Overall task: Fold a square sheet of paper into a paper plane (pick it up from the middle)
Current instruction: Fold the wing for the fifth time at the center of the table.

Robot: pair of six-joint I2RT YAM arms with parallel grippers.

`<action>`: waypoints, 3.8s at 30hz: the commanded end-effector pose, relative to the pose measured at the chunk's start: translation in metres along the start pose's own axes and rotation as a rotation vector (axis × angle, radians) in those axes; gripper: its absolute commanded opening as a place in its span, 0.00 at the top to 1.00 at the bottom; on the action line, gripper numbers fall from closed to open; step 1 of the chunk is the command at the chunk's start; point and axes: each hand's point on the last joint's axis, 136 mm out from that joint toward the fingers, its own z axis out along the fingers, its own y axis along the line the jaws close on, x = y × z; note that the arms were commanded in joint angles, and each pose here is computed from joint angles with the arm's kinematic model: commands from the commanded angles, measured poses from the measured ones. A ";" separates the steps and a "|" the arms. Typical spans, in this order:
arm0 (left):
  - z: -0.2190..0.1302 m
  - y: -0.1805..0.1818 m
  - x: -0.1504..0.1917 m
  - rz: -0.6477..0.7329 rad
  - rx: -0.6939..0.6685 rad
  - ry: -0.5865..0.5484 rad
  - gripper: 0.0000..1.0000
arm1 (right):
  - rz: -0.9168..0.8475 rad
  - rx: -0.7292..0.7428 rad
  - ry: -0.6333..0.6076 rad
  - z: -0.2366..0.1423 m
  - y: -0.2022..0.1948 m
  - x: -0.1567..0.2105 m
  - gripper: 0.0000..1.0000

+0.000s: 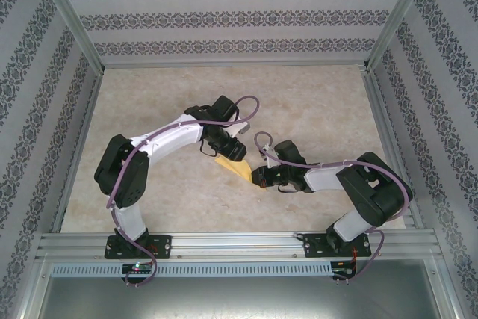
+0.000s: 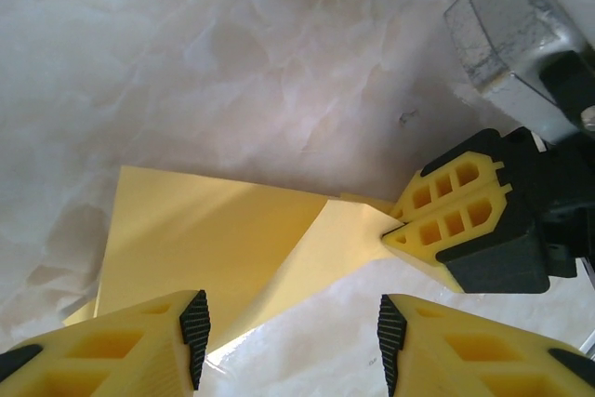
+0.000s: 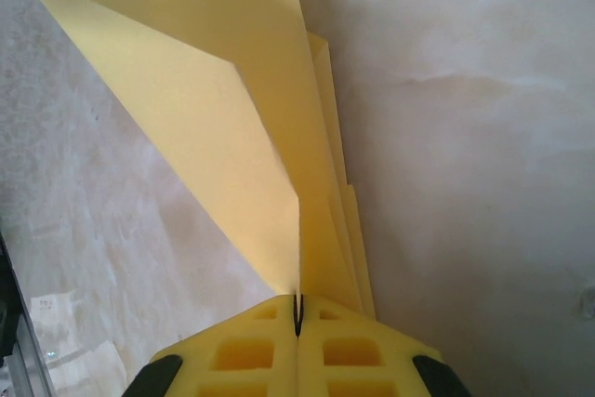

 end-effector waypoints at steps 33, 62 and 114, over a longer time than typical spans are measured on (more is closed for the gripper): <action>0.040 0.000 0.025 0.083 0.098 0.184 0.77 | -0.042 -0.007 0.045 0.001 0.007 0.007 0.97; 0.047 0.017 0.037 -0.002 0.133 0.174 0.90 | -0.056 -0.011 0.039 -0.022 0.010 0.001 0.76; 0.066 0.027 0.044 -0.036 0.146 0.226 0.90 | 0.032 0.149 0.091 -0.038 -0.019 0.017 0.89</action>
